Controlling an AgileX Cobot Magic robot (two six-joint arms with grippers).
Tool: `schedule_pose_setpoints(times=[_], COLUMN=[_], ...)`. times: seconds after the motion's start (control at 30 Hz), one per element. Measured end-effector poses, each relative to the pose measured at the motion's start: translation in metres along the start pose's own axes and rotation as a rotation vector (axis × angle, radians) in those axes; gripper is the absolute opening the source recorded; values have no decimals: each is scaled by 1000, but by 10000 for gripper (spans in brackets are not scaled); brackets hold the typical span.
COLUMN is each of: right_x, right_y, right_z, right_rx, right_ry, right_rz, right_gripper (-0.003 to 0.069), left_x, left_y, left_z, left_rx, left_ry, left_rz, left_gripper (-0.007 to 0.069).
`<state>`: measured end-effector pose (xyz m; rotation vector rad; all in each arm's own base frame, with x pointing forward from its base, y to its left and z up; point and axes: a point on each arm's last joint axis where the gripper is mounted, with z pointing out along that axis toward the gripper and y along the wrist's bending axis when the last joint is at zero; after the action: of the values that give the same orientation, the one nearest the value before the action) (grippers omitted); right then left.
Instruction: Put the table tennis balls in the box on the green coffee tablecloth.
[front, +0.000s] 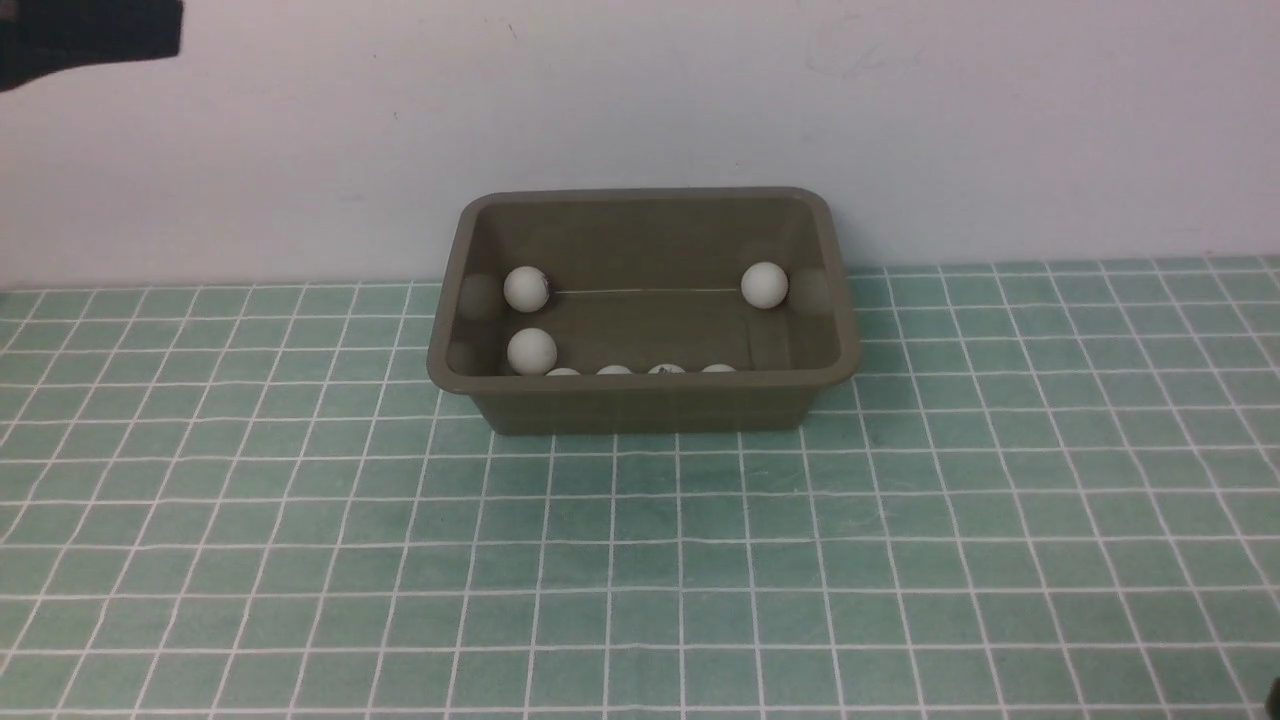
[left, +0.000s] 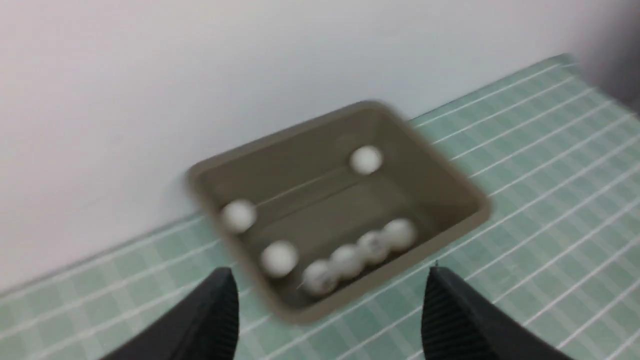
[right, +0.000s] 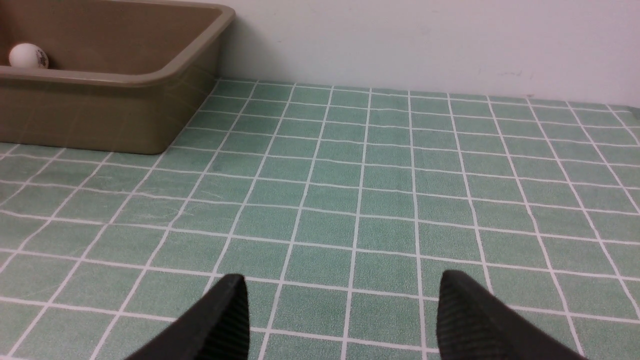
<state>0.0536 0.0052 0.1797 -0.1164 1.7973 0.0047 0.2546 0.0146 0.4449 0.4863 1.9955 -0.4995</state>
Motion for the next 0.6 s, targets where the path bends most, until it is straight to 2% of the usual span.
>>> schedule_pose_setpoints(times=[0.1,0.17,0.2,0.27,0.33,0.4,0.53,0.6], right_x=[0,0,0,0,0,0,0,0], right_y=[0,0,0,0,0,0,0,0], right_z=[0,0,0,0,0,0,0,0], right_rx=[0,0,0,0,0,0,0,0], right_ry=[0,0,0,0,0,0,0,0], right_rz=[0,0,0,0,0,0,0,0], right_gripper=[461,461,461,461,461,461,461,461], left_x=[4,15,17,25,30,47,75,105], left_y=[-5,-14,-13,-16,-17,-18,-21,-24], left_z=[-20,-47,-51,-70,-75,-85,-81,-72], left_rx=[-111,-319,-365,-548,-602,-742,-783,-779], left_ry=[51,160,178,201,201,162,127,89], left_rz=[-11,-92,-122,-241,-279,-346,-338,-319], left_gripper=[447,447,447,447,447,447,447,447])
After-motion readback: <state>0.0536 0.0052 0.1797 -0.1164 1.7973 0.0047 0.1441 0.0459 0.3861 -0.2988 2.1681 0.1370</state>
